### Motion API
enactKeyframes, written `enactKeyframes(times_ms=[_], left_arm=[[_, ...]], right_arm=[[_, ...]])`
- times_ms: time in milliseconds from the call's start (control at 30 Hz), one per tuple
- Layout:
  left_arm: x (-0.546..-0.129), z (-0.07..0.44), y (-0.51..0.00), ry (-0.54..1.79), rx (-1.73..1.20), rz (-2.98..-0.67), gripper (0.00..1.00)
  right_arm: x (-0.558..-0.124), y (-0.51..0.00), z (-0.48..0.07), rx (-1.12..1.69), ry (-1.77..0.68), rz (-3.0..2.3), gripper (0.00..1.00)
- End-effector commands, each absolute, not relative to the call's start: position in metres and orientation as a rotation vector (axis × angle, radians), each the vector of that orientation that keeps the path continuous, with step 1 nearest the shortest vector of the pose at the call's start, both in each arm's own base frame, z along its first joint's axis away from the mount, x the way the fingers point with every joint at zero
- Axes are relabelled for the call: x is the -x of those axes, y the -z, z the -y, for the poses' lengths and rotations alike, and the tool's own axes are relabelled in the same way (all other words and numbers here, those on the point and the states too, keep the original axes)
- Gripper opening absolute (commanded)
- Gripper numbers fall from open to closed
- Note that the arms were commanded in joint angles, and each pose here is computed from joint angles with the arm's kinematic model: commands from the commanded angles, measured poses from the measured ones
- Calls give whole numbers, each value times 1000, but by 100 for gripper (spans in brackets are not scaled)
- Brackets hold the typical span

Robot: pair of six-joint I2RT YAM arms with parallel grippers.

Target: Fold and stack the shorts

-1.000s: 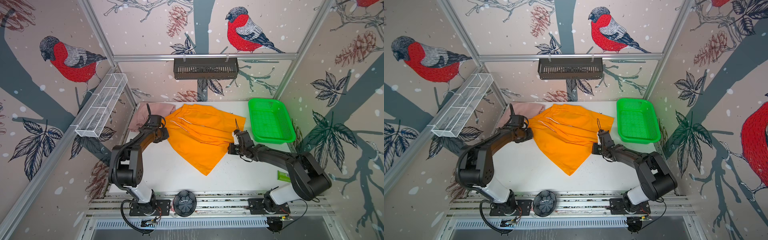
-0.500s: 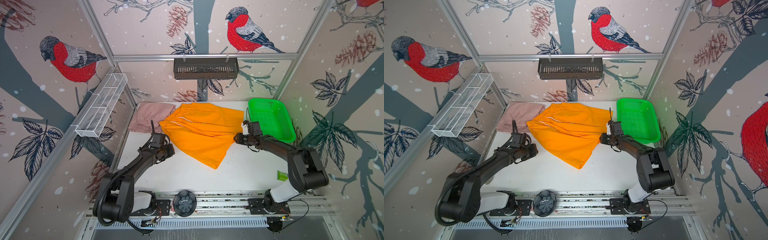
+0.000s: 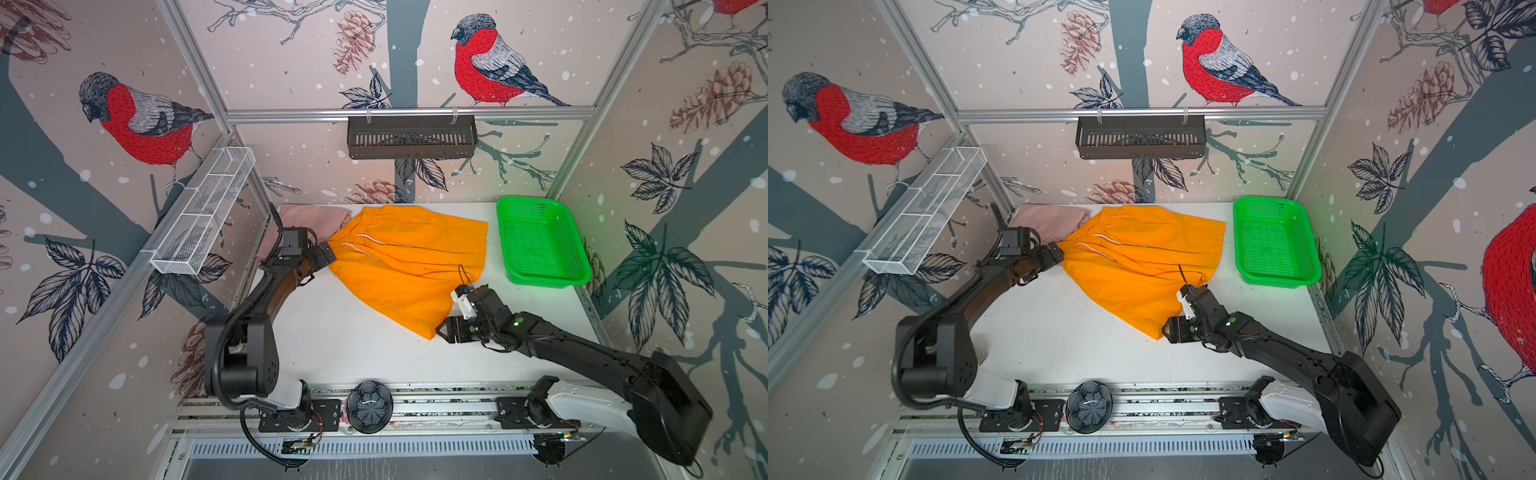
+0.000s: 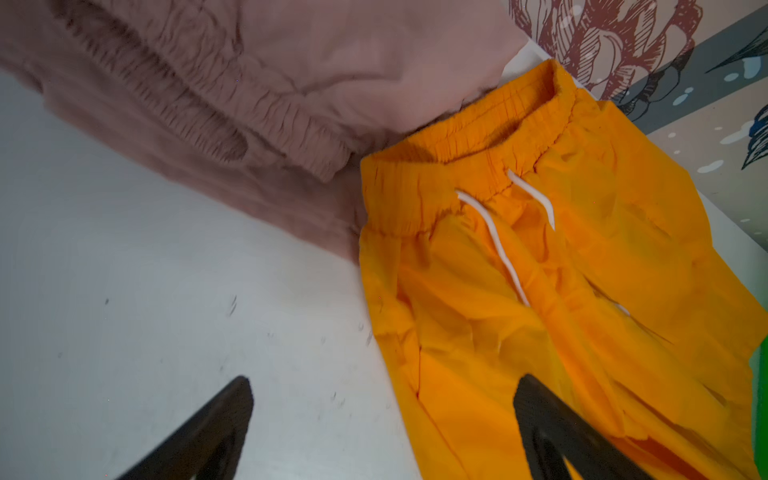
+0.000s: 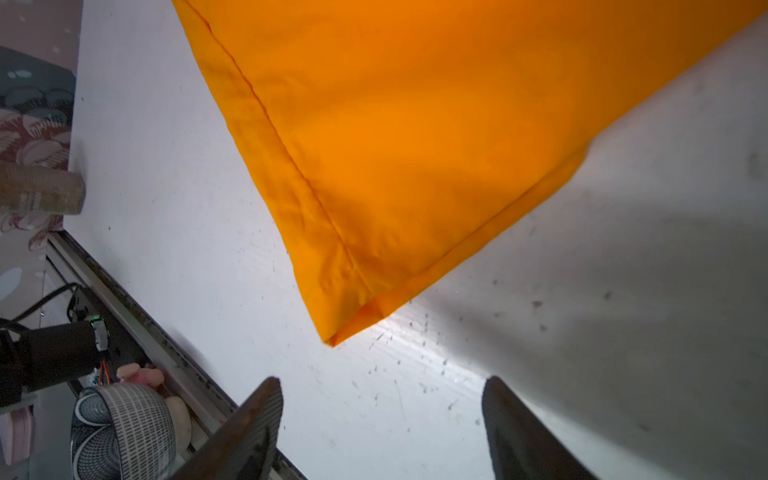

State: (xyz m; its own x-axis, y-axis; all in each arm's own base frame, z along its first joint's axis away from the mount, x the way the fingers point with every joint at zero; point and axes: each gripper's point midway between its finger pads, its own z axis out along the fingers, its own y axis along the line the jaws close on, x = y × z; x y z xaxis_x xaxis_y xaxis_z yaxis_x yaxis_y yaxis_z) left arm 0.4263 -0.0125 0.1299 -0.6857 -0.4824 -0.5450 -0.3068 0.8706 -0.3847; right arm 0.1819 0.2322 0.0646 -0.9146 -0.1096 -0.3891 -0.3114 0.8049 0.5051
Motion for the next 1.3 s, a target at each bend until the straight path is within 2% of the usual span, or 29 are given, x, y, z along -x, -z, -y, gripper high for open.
enactKeyframes(times_ms=[0, 133, 233, 300, 433, 500, 633, 667, 700, 733, 767, 800, 900, 1033, 1200, 1233, 1267], left_arm=[[-448, 15, -119, 340, 489, -2418, 98], [-463, 10, -103, 294, 477, -2450, 98], [-467, 4, -97, 240, 459, -2466, 94], [-469, 0, -93, 204, 452, -2477, 89], [-473, -2, -88, 185, 435, -2474, 71], [-475, -1, -84, 190, 431, -2478, 63], [-477, -1, -77, 193, 432, -2484, 32], [-478, -1, -75, 190, 432, -2489, 26], [-478, -2, -74, 187, 434, -2492, 22], [-477, -1, -71, 186, 436, -2498, 15], [-475, -1, -67, 186, 438, -2509, 4], [-473, -1, -64, 186, 440, -2521, 0], [-455, 6, -56, 244, 480, -2552, 0], [-405, 26, -51, 411, 567, -2587, 0], [-343, 32, -64, 472, 644, -2561, 0], [-335, 34, -68, 495, 657, -2541, 0], [-330, 37, -71, 523, 667, -2522, 0]], right_arm=[[-187, -60, -243, 205, -780, -2614, 76], [-194, -48, -254, 179, -752, -2602, 75], [-204, -44, -262, 200, -730, -2594, 75], [-208, -41, -267, 218, -708, -2603, 75], [-213, -33, -275, 226, -695, -2610, 71], [-217, -28, -272, 218, -657, -2627, 62], [-215, -19, -262, 225, -566, -2670, 17], [-213, -18, -258, 222, -554, -2679, 10], [-211, -18, -255, 218, -550, -2683, 6], [-207, -18, -250, 208, -542, -2693, 3], [-204, -18, -245, 199, -535, -2703, 3], [-200, -17, -239, 189, -523, -2716, 3], [-185, -19, -221, 146, -502, -2764, 2], [-165, -23, -192, 44, -506, -2858, 3], [-173, -40, -152, -179, -555, -2812, 3], [-177, -41, -144, -221, -580, -2790, 5], [-181, -44, -137, -257, -595, -2766, 12]])
